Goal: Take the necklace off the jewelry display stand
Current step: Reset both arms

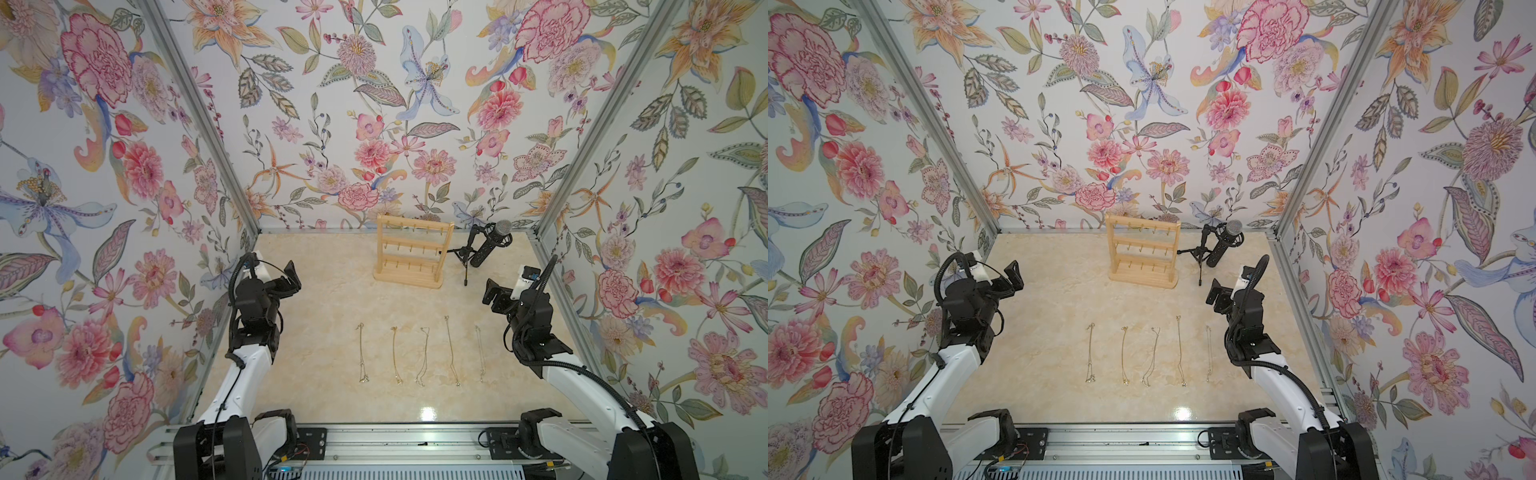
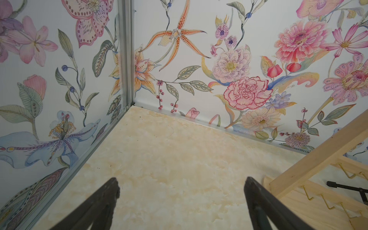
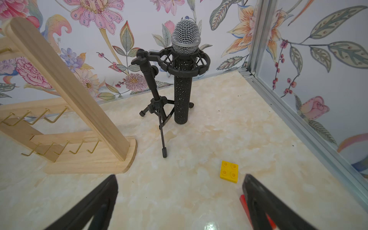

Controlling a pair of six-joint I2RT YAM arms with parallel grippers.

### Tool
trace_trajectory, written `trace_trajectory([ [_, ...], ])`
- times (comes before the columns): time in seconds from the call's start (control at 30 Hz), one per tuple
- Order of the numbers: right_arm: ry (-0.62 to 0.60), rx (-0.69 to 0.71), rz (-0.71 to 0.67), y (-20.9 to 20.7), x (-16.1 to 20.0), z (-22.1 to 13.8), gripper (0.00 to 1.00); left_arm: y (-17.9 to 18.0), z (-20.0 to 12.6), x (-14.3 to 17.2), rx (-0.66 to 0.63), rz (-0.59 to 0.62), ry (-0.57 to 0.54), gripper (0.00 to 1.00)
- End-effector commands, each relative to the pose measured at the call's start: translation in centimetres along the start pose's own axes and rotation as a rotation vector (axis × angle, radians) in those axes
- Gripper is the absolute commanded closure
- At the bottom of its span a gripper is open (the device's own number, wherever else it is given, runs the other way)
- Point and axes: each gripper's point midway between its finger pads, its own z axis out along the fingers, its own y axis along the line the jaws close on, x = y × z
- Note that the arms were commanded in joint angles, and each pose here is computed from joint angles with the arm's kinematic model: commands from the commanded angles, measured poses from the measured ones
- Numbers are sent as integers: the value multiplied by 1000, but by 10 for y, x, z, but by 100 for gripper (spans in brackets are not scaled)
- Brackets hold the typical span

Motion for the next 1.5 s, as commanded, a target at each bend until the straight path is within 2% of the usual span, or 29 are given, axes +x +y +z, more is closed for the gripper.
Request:
trace_trajectory([
  [0.0,-54,77,-28,-16,-4,-2,0,1,-6,3,15,65,-78,1],
  [0.13,-42,80,-70,-18,4,3,0,11,-19,15,-18,113,-130,1],
  [0.27,4,78,-108,-17,18,11,0,11,-25,19,-26,169,-112,1],
  [0.37,15,59,-155,-14,28,16,0,20,-24,18,-81,179,-99,1],
  [0.57,-52,24,-284,-8,34,16,0,33,-15,21,-146,161,-114,1],
  [0.7,-37,43,-317,-14,46,20,0,44,-4,41,-187,182,-73,1],
  [0.87,33,-12,-275,-12,70,31,0,54,-6,77,-207,188,-27,1],
  [1.07,3,-50,-272,-7,67,32,0,49,-3,79,-176,218,-52,1],
  [1.2,49,-98,-242,-7,70,42,0,42,-1,73,-136,200,-105,1],
  [1.37,37,-154,-210,-9,68,38,0,34,2,74,-90,236,-120,1],
  [1.47,22,-193,-258,-2,69,32,0,27,-1,75,-63,257,-136,1],
])
